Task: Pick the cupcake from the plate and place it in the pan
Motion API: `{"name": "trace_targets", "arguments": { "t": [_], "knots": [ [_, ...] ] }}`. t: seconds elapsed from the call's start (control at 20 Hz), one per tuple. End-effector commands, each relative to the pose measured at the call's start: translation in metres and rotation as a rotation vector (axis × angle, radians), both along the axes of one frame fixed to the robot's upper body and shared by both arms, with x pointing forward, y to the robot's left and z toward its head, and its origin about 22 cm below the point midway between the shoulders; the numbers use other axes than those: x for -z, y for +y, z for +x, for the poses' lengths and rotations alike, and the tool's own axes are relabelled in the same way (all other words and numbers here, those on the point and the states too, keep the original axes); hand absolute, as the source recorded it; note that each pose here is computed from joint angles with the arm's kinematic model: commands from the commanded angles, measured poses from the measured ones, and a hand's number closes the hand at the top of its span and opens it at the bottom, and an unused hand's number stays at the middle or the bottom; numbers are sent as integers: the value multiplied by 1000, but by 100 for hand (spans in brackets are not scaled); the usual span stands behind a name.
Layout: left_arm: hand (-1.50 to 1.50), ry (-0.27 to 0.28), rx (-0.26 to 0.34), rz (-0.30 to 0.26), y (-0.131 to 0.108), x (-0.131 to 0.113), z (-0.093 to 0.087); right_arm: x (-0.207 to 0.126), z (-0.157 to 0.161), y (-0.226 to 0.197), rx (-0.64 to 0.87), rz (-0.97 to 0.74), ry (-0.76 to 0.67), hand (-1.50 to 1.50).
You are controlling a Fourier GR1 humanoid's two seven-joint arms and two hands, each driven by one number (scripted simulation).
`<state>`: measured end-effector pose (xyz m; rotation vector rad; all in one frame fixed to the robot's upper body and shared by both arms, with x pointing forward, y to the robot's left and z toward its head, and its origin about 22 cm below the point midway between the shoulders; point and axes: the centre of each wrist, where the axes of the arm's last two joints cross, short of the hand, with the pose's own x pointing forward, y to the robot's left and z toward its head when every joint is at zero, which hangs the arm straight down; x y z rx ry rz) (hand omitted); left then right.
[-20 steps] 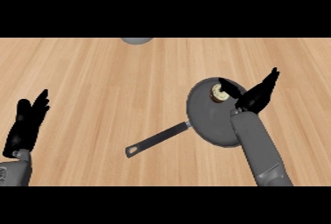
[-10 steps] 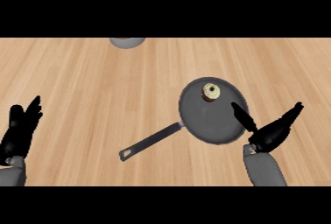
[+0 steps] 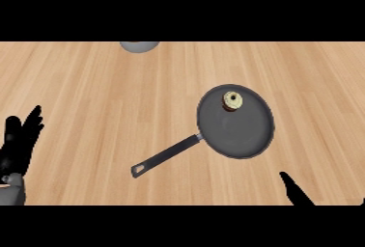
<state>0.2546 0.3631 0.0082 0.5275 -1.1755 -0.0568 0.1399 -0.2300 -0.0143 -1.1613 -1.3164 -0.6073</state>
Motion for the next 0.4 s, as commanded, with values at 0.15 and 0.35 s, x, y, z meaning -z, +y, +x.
{"name": "trace_targets", "arguments": {
  "t": [0.15,0.35],
  "knots": [
    [0,1,4,-4,-18,4,2,-54,-93,-1,-22,-24,34,-150],
    [0,-4,2,-6,-6,-5,-1,-64,-126,15,-23,-30,73,-150]
  ]
}}
